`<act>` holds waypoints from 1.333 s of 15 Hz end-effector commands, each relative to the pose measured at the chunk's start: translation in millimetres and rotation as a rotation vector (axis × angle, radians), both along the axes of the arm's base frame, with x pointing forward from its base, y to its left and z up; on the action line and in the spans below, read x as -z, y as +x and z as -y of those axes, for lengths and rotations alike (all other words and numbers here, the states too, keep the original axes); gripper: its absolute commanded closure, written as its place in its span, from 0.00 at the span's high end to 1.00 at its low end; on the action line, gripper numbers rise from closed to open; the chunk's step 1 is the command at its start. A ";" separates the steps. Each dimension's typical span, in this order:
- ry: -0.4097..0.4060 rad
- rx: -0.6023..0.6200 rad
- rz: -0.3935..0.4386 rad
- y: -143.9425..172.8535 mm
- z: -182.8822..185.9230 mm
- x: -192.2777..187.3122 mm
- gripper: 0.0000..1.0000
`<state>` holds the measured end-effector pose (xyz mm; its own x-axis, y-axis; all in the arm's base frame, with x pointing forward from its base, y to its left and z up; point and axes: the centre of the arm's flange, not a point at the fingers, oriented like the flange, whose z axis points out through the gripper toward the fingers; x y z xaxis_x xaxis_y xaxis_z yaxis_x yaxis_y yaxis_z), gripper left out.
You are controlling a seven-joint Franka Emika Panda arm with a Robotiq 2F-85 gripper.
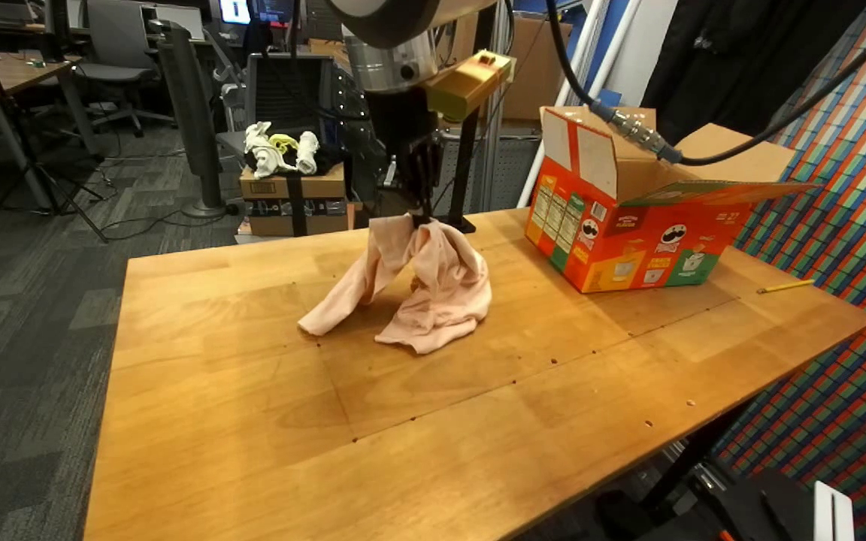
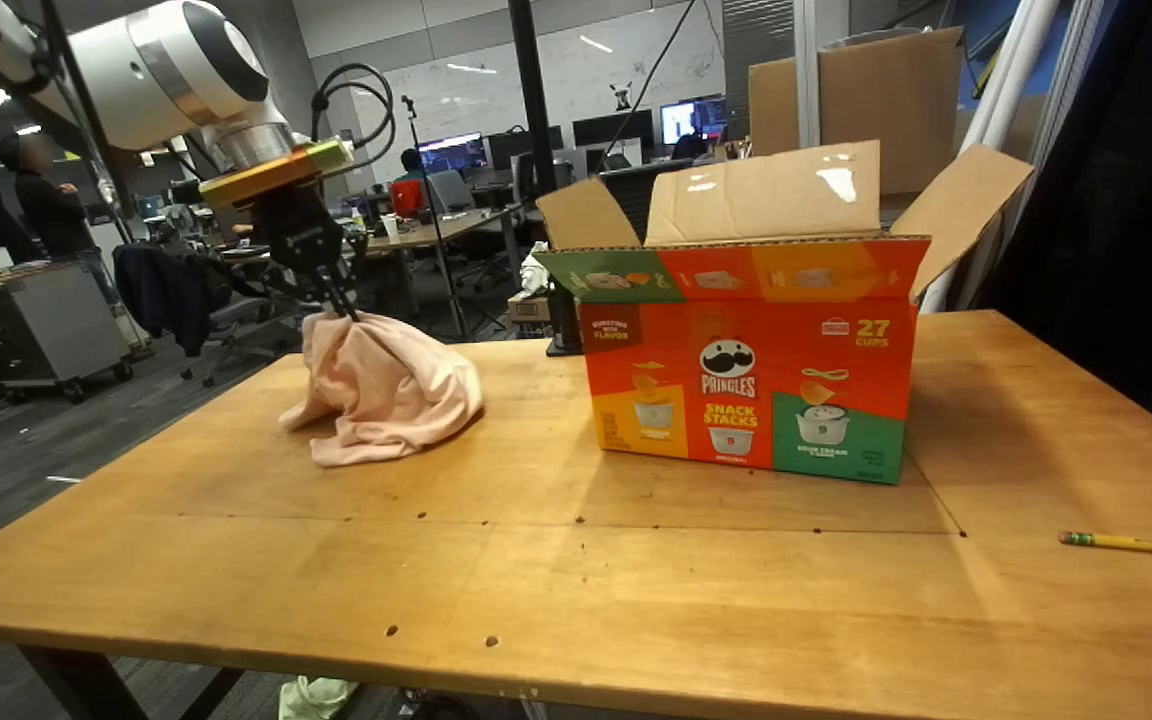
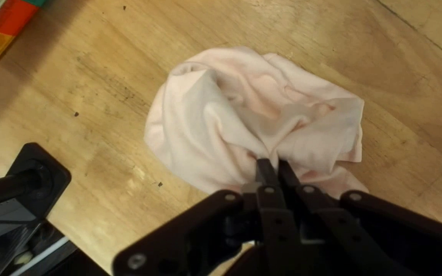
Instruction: Pick up the pink shirt, then place it in the box
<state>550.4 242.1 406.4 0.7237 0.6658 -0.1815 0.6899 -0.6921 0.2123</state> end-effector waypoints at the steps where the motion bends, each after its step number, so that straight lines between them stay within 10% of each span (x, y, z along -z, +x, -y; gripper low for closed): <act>1: -0.027 -0.004 0.048 11.4 -12.7 -44.6 0.02; 20: 0.119 0.104 0.360 46.0 -27.8 -244.9 0.02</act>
<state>583.9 262.4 623.5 0.7762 0.6164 0.1326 0.5540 -0.7671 0.3234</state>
